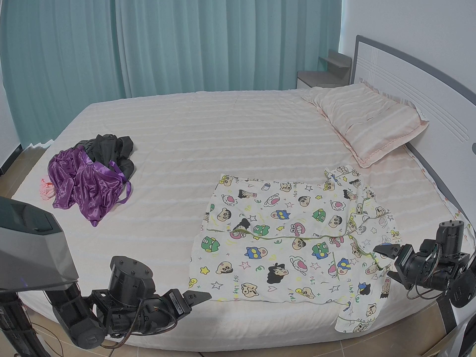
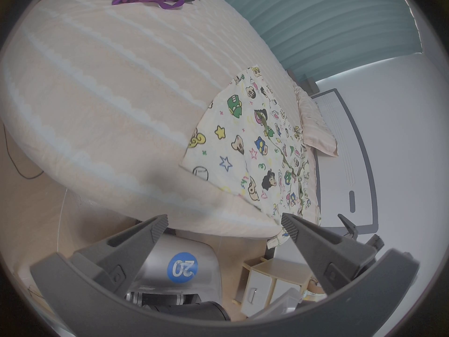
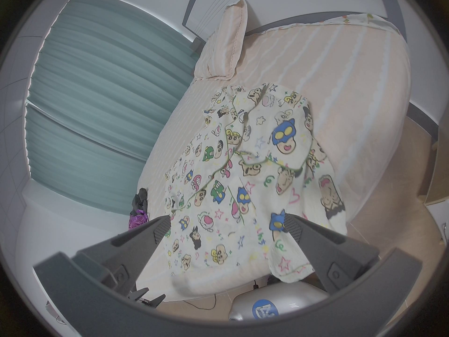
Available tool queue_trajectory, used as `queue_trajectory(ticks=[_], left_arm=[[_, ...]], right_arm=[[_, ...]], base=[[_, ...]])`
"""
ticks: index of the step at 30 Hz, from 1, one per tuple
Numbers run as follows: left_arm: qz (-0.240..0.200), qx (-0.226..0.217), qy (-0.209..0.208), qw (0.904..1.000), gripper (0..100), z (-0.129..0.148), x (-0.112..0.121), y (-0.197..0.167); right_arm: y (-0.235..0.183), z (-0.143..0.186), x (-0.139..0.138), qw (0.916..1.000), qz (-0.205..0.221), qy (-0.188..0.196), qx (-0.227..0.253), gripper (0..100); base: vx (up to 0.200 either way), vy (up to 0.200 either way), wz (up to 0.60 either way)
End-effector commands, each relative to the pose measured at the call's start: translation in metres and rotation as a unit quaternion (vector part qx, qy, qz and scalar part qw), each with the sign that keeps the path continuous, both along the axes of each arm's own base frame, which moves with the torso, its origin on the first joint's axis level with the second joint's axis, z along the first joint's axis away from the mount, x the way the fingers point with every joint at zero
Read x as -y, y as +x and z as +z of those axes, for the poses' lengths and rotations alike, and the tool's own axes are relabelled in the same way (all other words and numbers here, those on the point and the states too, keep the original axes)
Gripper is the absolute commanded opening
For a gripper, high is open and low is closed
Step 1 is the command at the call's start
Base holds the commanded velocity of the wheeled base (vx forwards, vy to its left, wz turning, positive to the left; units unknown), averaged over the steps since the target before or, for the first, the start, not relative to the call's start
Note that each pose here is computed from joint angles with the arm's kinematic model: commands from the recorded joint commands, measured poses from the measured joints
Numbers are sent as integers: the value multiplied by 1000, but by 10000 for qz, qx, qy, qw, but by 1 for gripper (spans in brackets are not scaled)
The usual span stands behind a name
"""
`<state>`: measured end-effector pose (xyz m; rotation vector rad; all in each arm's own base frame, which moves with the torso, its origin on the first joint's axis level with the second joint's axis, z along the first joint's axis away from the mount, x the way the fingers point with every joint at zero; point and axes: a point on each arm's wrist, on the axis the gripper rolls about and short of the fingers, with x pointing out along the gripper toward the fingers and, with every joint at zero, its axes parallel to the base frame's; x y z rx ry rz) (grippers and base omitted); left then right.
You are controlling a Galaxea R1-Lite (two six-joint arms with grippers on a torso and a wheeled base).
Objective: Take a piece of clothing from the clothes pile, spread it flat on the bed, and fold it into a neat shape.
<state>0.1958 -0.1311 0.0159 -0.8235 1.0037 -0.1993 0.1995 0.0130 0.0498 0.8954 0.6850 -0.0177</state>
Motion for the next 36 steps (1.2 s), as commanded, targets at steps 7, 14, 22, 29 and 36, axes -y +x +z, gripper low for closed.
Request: queue_trajectory(ticks=[7, 14, 22, 29, 36], left_arm=[[412, 318, 1031, 9933, 100, -40, 41, 13], [581, 478, 1127, 9908, 100, -44, 59, 34], [735, 491, 1270, 9880, 100, -47, 70, 53], [907, 615, 1520, 9823, 100, -55, 66, 65], [1001, 574, 1565, 9809, 0, -56, 60, 67]], right_arm=[[0, -1, -1, 10000, 29, 3, -20, 100], [0, -1, -1, 10000, 29, 3, -20, 100], [0, -1, -1, 10000, 37, 2, -28, 100], [0, -1, -1, 10000, 37, 3, -20, 100], [0, -2, -1, 10000, 18, -5, -57, 100]], base=[[0, 0, 0], [0, 0, 0], [0, 0, 0], [0, 0, 0], [0, 0, 0]])
